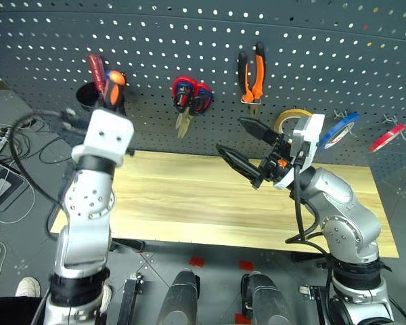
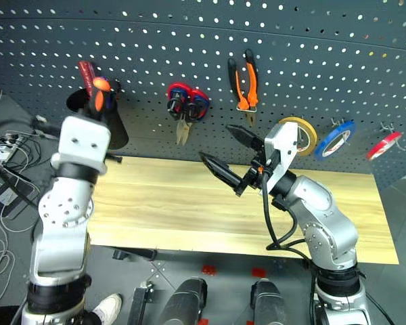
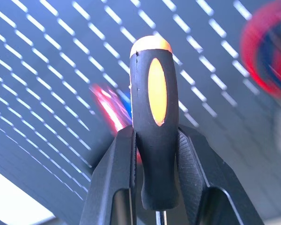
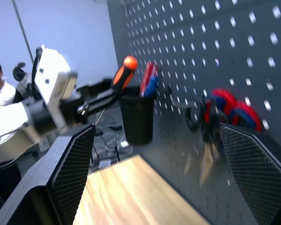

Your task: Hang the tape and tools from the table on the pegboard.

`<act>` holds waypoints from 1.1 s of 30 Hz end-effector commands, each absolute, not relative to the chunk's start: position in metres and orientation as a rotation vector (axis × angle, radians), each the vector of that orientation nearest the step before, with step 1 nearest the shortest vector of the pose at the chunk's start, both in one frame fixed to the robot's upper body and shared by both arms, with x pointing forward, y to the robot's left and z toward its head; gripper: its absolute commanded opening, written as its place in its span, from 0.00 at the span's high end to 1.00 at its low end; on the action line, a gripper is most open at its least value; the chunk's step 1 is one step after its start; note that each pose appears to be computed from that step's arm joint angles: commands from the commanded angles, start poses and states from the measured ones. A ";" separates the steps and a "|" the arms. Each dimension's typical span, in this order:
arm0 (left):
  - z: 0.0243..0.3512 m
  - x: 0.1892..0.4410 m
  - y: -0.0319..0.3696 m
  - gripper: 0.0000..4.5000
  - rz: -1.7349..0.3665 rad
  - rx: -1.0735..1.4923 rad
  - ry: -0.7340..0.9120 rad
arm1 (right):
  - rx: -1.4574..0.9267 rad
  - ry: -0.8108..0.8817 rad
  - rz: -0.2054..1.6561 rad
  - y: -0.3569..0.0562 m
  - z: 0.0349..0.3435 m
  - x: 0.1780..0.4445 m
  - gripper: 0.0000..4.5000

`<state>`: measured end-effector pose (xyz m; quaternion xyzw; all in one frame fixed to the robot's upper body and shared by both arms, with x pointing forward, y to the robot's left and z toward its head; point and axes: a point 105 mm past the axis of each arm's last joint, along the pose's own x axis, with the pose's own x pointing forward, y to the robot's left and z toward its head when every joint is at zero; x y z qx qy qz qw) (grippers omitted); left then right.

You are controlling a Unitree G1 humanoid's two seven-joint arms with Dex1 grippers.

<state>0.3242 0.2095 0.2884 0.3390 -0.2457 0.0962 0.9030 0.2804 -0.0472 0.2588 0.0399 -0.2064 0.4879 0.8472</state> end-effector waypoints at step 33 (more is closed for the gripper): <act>0.333 0.369 0.216 0.81 0.308 0.639 -0.687 | 0.045 -0.478 0.963 -0.054 0.268 0.282 0.00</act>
